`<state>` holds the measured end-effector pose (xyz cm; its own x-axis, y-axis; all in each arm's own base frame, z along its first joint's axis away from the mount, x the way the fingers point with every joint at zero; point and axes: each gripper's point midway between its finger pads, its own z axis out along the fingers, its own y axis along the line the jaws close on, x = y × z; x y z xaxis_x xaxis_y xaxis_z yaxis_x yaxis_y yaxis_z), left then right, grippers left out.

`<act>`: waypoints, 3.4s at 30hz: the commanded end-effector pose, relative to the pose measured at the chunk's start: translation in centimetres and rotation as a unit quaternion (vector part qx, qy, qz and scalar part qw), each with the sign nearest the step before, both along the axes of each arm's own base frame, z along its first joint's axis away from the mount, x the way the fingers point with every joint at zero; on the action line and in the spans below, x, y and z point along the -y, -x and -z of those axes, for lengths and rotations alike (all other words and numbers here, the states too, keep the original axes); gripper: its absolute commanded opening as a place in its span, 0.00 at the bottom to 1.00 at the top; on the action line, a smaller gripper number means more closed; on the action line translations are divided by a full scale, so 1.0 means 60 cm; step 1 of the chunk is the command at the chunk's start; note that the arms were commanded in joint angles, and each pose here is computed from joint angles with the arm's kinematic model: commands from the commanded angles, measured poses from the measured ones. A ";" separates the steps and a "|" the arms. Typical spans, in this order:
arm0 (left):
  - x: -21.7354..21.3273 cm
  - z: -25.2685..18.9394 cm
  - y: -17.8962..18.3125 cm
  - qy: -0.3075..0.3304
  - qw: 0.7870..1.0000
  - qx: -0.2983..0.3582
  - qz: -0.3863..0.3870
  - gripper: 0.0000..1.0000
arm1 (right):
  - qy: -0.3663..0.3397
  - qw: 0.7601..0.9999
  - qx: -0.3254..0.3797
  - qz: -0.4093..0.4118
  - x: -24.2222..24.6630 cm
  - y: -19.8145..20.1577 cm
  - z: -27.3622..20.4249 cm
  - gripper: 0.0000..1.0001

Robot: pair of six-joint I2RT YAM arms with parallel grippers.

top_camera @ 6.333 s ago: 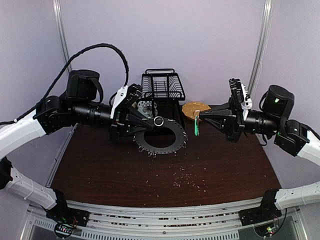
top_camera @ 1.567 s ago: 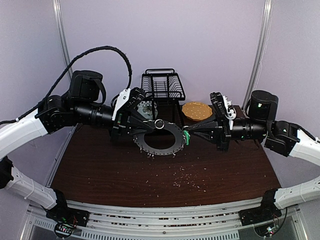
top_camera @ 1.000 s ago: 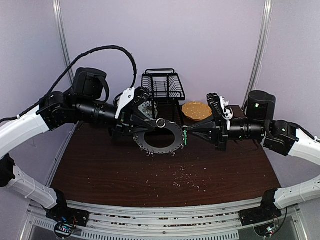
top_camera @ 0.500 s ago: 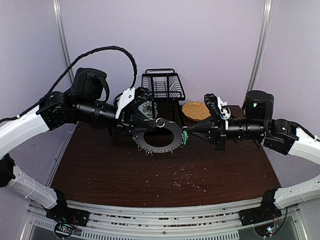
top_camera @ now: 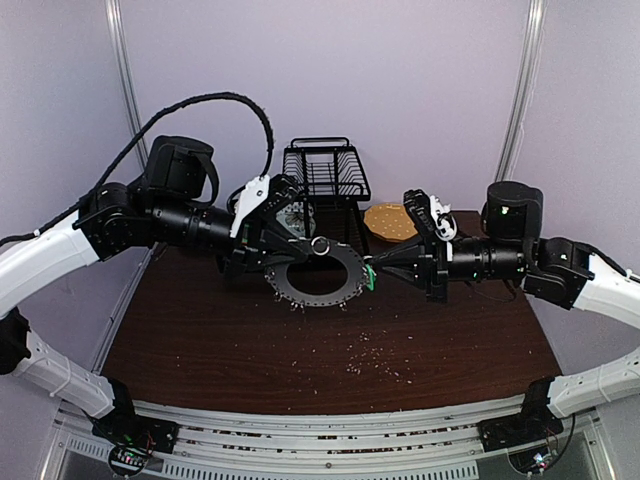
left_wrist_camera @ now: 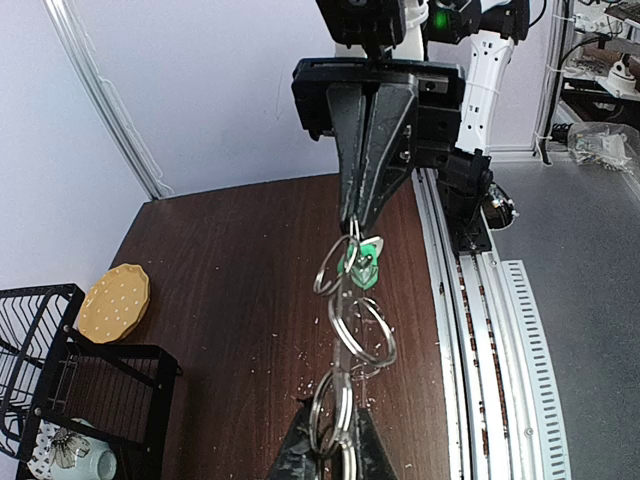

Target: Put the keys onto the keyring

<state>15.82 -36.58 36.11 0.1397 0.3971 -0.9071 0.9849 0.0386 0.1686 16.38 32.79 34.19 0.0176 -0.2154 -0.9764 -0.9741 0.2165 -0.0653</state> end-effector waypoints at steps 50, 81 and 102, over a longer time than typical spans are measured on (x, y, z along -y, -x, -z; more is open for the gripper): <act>0.003 -0.025 0.017 0.113 0.976 -0.141 0.125 0.00 | 0.046 0.967 0.252 -0.006 0.027 -0.001 0.035 0.00; 0.005 0.005 -0.015 0.108 0.982 -0.133 0.084 0.00 | 0.128 0.968 0.195 -0.089 -0.041 -0.009 0.071 0.00; -0.026 0.074 -0.056 0.035 0.988 -0.152 0.001 0.00 | 0.158 0.974 0.158 0.042 0.028 -0.063 0.101 0.35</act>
